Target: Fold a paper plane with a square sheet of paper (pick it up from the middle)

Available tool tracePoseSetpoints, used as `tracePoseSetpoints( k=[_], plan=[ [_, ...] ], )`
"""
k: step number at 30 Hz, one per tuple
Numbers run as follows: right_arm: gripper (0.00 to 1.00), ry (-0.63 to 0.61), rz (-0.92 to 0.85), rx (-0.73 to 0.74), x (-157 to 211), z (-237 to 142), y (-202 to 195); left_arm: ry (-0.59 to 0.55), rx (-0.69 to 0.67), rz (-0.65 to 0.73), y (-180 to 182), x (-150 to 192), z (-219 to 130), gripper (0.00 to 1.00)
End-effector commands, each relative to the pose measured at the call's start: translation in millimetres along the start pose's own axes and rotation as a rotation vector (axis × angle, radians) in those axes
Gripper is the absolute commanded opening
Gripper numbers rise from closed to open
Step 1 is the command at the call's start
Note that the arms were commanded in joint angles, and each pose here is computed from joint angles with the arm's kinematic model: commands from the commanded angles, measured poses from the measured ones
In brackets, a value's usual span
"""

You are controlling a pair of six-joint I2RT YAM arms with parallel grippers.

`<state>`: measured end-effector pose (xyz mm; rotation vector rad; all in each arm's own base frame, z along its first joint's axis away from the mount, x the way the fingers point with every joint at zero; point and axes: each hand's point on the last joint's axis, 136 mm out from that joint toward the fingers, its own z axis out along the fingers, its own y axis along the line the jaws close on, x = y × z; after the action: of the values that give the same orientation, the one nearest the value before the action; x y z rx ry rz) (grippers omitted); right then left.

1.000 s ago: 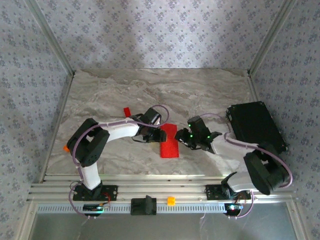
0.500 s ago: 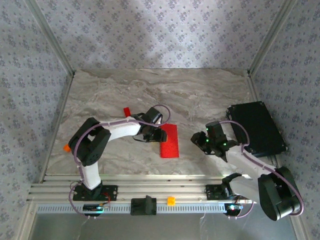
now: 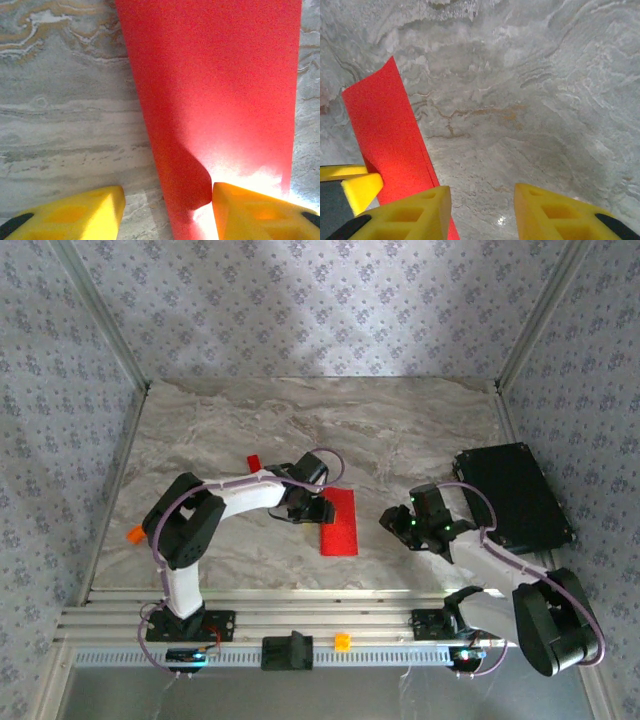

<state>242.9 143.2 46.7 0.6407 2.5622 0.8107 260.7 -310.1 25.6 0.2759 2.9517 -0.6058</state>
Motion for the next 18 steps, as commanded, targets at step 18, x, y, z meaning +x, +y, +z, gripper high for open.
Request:
tracePoseSetpoints(
  k=[18],
  plan=[
    [0.62, 0.036, -0.127, -0.008, 1, 16, 19, 0.019, -0.101, 0.0, 22, 6, 15, 0.53]
  ],
)
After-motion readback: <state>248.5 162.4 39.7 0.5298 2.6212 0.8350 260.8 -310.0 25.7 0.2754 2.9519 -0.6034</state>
